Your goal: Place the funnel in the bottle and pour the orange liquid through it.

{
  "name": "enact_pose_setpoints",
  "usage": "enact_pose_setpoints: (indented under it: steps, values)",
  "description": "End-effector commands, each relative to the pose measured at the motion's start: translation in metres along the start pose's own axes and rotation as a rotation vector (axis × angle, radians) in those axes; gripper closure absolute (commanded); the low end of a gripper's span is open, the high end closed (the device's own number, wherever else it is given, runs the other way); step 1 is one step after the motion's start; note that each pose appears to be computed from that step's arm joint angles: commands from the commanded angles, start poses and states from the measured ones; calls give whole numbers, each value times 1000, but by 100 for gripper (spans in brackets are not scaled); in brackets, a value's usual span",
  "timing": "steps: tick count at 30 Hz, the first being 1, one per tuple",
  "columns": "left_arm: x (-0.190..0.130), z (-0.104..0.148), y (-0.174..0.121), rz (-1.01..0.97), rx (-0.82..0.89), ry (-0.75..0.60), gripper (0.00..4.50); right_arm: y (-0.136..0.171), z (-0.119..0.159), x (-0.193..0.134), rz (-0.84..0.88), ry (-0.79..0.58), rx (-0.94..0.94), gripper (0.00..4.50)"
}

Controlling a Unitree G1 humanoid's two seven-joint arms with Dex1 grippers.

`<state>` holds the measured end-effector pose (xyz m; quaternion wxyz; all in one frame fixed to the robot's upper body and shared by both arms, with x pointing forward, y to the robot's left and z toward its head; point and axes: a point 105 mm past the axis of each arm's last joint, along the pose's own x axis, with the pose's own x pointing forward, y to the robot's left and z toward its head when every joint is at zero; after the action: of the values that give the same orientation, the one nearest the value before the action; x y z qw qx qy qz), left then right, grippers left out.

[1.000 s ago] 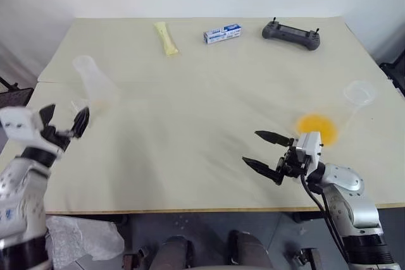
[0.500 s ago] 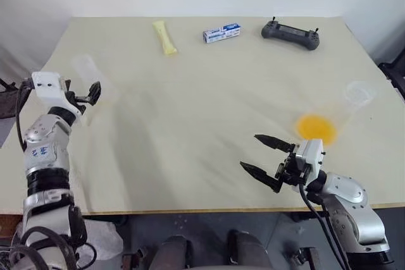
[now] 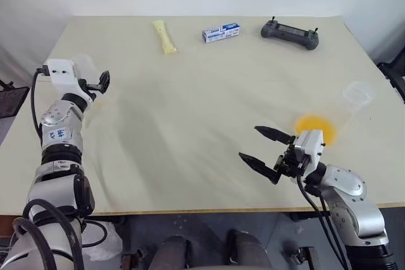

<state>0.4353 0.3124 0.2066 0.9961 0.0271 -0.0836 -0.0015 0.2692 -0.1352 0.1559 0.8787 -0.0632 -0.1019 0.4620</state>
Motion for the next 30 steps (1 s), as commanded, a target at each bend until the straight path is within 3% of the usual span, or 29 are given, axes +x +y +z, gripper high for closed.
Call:
enact_pose_setpoints:
  steps: [1,4,9,15,22,30]
  values:
    - [6,25,1,9,25,-75,0,2,11,3,6,-28,-36,2]
    - [7,30,1,1,14,-98,59,0,11,2,-3,-29,-43,0]
    - [7,31,3,-9,11,-78,213,-4,11,2,-19,-28,-54,0]
    - [9,40,-11,-121,15,-80,217,-8,12,1,-35,-29,-66,0]
    - [-9,65,-112,-695,31,-145,217,-16,15,-4,-63,-33,-96,0]
    - [-44,67,-188,-1109,4,-122,217,-14,18,-12,-67,-30,-106,0]
